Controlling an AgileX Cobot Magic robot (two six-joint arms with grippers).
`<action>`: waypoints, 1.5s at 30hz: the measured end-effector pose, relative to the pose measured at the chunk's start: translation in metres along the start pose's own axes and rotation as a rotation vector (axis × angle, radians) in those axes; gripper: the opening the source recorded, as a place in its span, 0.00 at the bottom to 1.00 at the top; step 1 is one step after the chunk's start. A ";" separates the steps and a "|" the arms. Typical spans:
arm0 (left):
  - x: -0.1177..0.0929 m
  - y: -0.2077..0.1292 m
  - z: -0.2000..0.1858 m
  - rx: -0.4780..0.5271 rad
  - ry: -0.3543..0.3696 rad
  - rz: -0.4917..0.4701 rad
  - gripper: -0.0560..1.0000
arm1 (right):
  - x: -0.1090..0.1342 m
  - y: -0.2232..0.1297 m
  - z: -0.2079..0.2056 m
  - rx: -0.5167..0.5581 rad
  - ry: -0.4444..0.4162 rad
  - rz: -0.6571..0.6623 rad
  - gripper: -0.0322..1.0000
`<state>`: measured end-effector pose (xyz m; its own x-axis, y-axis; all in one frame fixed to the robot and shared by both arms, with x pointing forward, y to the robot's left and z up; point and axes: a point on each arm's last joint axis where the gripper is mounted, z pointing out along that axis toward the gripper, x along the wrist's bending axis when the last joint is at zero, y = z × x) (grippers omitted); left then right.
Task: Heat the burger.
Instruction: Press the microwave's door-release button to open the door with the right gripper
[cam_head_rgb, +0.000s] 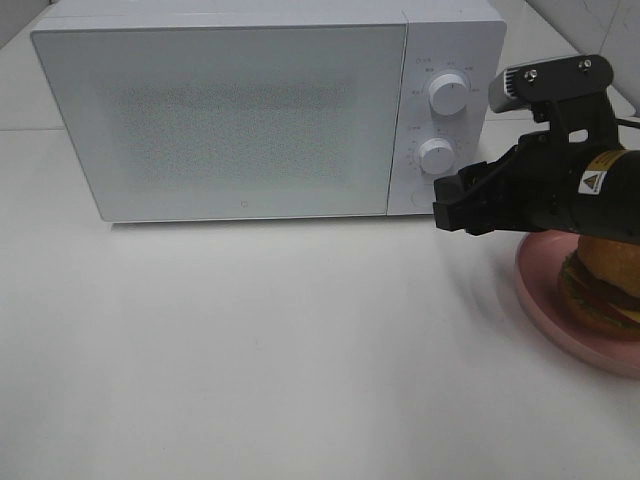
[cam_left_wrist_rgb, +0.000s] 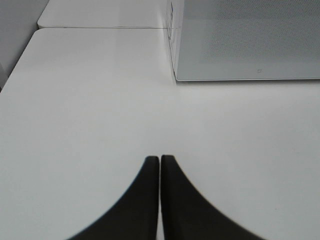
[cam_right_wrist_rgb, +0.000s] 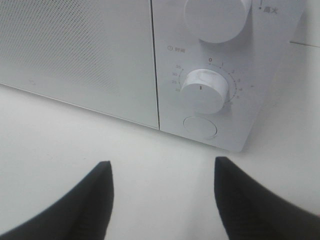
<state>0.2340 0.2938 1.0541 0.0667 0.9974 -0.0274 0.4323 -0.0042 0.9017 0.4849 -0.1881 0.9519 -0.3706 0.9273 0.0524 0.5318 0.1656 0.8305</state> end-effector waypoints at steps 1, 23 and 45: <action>0.000 0.000 0.000 0.000 0.000 0.000 0.05 | 0.000 0.000 0.000 0.000 0.000 0.000 0.55; 0.000 0.000 0.000 0.000 0.000 0.000 0.05 | -0.002 -0.030 0.042 0.023 -0.006 -0.002 0.27; 0.000 0.000 0.000 0.000 0.000 0.000 0.05 | -0.001 -0.014 0.041 -0.164 0.018 0.188 0.04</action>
<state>0.2340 0.2938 1.0541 0.0667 0.9974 -0.0274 0.4323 -0.0042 0.9017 0.5093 -0.1779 0.9179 -0.2912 0.9303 0.2230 0.4622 -0.0673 0.8842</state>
